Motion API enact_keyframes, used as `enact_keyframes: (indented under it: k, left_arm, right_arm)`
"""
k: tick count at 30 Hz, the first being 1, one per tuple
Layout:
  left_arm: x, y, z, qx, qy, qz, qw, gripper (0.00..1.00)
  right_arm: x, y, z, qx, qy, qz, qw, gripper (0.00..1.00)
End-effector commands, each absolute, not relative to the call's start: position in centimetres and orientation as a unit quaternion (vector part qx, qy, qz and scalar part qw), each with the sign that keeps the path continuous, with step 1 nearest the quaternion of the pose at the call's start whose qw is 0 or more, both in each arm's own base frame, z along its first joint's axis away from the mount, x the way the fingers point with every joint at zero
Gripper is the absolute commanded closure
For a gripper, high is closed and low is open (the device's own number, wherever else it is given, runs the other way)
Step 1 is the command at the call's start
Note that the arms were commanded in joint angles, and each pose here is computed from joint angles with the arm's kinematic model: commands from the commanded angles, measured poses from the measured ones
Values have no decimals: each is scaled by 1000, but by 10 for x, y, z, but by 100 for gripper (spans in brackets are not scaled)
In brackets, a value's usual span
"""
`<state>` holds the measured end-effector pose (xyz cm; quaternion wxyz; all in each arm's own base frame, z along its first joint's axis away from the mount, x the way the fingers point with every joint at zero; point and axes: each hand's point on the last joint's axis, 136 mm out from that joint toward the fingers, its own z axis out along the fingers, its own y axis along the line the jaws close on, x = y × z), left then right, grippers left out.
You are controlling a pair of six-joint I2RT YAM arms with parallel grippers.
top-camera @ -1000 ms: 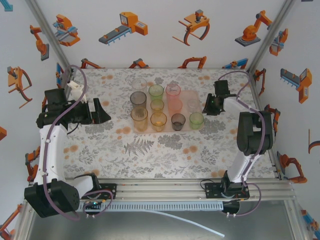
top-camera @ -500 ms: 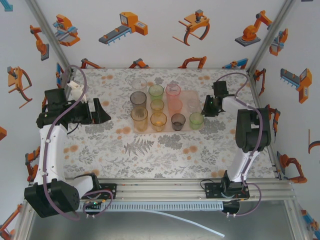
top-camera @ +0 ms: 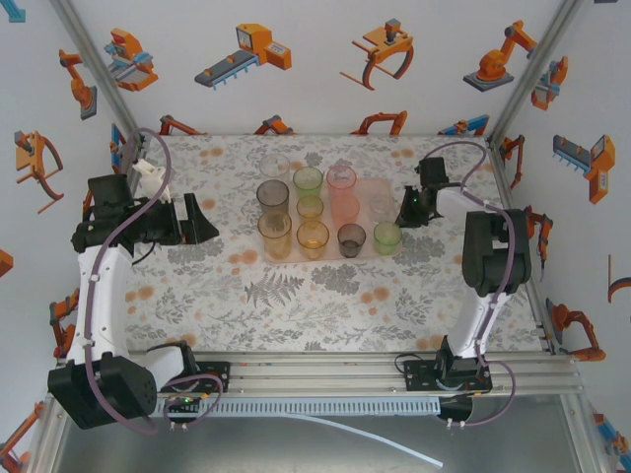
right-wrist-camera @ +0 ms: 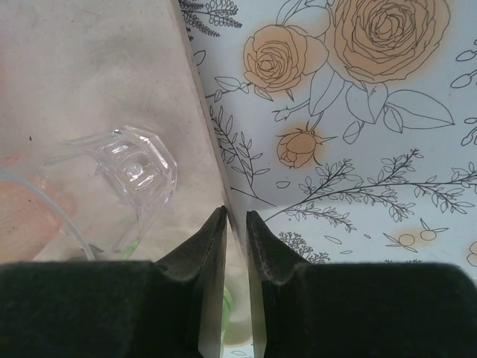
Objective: Place the glasses into the tray
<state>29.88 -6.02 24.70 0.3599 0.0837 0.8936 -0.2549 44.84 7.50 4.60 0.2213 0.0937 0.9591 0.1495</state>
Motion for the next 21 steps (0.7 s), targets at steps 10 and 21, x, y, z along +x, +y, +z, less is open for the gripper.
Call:
enact_keyframes:
  k: [10, 21]
  left_arm:
    - [299, -61, 254, 86, 890, -255, 367, 3]
    - [297, -61, 256, 88, 889, -253, 371, 3]
  right_arm:
    - [452, 72, 38, 87, 965, 135, 209, 81]
    - [453, 71, 37, 87, 965, 133, 209, 86]
